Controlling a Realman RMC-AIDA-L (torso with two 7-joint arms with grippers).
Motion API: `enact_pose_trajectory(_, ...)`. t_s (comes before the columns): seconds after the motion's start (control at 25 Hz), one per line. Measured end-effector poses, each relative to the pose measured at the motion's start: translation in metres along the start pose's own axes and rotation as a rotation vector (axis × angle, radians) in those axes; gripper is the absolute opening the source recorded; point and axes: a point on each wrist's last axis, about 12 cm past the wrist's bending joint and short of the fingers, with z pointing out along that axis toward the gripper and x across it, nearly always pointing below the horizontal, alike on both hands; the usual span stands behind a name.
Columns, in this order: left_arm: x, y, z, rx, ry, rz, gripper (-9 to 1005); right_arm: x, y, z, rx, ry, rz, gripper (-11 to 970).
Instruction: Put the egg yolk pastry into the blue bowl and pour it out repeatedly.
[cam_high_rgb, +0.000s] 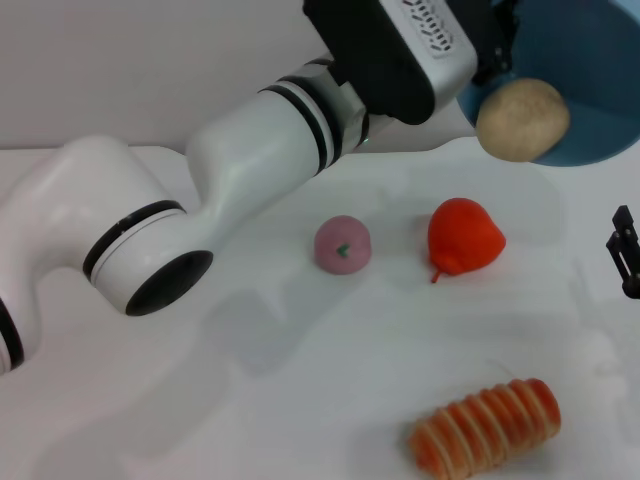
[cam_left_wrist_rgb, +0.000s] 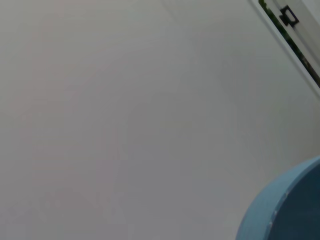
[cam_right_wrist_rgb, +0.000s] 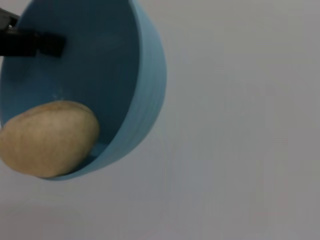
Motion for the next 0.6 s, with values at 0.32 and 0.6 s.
enact_pose_trajectory(0.32,0.005,-0.005,0.0,0.01,-0.018,0.01,0,-0.001,0.0,0.004,-0.007,0.0,-0.004,658)
enact_pose_trajectory(0.6,0.003,-0.015,-0.002,0.03,-0.089,0.026,0,-0.001,0.0,0.006,-0.011,-0.002,-0.006,658)
